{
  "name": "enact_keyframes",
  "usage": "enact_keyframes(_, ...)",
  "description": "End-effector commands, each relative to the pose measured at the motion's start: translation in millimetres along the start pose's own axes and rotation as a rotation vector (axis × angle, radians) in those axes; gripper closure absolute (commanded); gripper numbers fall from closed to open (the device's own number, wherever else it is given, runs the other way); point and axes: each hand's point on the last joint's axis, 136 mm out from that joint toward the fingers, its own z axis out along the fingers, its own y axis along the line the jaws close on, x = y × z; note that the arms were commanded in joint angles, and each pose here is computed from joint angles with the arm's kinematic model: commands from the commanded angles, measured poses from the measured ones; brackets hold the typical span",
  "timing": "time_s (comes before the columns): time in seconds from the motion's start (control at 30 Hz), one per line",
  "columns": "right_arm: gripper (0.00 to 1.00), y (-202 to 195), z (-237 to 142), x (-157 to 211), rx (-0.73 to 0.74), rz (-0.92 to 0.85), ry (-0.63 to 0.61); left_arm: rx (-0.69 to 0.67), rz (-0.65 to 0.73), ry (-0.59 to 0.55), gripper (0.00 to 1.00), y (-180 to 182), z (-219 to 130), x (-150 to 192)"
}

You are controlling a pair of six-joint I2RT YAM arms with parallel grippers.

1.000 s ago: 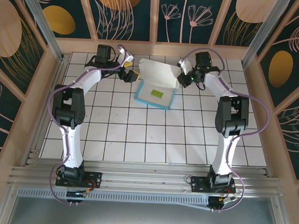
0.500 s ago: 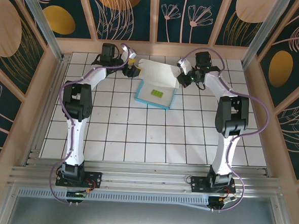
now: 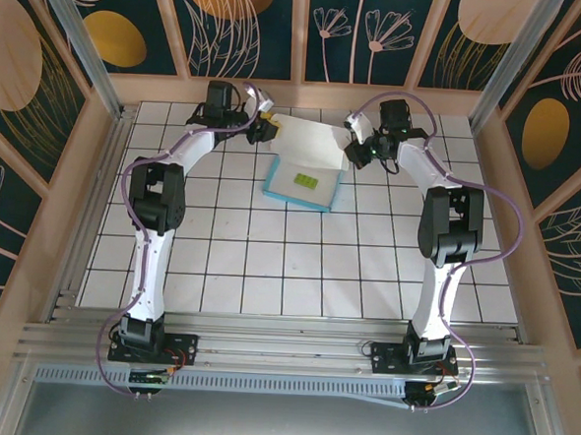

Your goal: Fold the paper box

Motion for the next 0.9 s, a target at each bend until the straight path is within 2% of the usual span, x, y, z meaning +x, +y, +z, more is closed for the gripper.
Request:
enact_keyframes(0.0,0.94,-13,0,-13,0.082,0.062,-0.028,-0.004,-0.026,0.010,0.64,-6,6,-5)
enact_keyframes(0.13,0.92,-15,-2,-13,0.162,0.099,-0.058,-0.055,-0.093,0.027,0.65,-9,9,-10)
enact_keyframes(0.33,0.89,-15,-14,-23,0.250,0.121,-0.145,-0.162,-0.180,0.048,0.73,-8,9,-11)
enact_keyframes(0.53,0.87,-4,-10,-27,0.264,0.167,-0.195,-0.212,-0.228,0.008,0.76,-20,12,-20)
enact_keyframes(0.7,0.84,4,-9,-33,0.291,0.223,-0.261,-0.315,-0.288,0.024,0.79,-11,12,-12)
enact_keyframes(0.87,0.78,9,-5,-31,0.294,0.291,-0.303,-0.336,-0.336,-0.022,0.83,-14,8,-13)
